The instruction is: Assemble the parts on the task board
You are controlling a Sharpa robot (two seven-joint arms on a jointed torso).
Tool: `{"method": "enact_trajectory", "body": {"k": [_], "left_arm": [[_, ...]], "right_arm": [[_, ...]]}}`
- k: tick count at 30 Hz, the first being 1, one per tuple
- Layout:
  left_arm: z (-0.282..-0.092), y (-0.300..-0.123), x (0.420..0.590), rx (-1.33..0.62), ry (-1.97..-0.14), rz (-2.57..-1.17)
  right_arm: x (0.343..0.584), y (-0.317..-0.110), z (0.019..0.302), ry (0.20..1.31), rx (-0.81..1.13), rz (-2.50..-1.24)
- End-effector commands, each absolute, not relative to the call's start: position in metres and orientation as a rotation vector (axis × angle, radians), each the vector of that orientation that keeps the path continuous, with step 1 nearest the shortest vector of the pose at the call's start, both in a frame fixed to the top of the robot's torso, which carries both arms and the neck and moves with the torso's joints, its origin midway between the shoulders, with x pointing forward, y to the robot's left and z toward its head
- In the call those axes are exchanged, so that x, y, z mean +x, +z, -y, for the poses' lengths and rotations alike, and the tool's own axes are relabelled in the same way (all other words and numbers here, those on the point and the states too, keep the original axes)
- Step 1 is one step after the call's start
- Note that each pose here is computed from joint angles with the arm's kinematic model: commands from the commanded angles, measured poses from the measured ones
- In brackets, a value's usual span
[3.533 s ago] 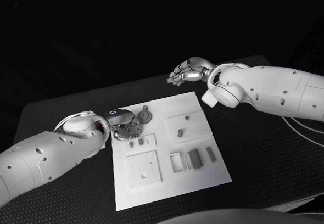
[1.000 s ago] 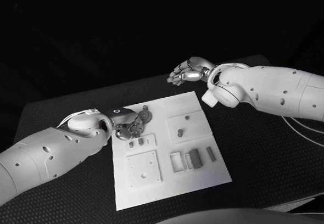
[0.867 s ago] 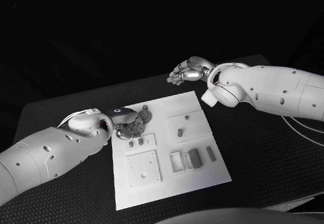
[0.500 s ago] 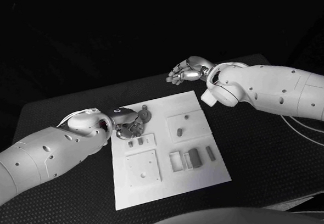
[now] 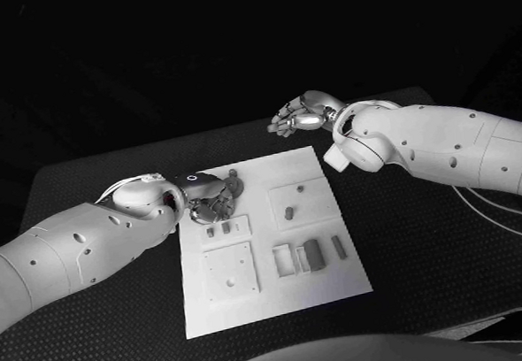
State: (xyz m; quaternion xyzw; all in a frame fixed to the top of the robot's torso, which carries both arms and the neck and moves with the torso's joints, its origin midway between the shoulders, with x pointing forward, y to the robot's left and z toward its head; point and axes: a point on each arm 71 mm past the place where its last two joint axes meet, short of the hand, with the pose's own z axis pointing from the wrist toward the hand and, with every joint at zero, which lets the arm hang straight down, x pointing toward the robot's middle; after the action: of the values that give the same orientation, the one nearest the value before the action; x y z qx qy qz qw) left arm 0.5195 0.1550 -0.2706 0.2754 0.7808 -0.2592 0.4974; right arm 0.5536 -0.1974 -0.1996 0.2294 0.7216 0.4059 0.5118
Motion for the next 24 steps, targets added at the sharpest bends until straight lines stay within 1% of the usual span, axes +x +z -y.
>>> {"method": "enact_trajectory", "body": {"k": [1,9,24], "left_arm": [[-0.151,-0.274,0.516,0.688,-0.652,-1.901],[-0.153,-0.273,0.517,0.672,-0.655,-1.884],[-0.163,-0.271,0.521,0.554,-0.695,-1.895]], "right_arm": [[0.553,-0.200,0.196,0.988,0.542,-1.744],[0.553,-0.200,0.196,0.988,0.542,-1.744],[0.553,-0.200,0.196,0.988,0.542,-1.743]]}}
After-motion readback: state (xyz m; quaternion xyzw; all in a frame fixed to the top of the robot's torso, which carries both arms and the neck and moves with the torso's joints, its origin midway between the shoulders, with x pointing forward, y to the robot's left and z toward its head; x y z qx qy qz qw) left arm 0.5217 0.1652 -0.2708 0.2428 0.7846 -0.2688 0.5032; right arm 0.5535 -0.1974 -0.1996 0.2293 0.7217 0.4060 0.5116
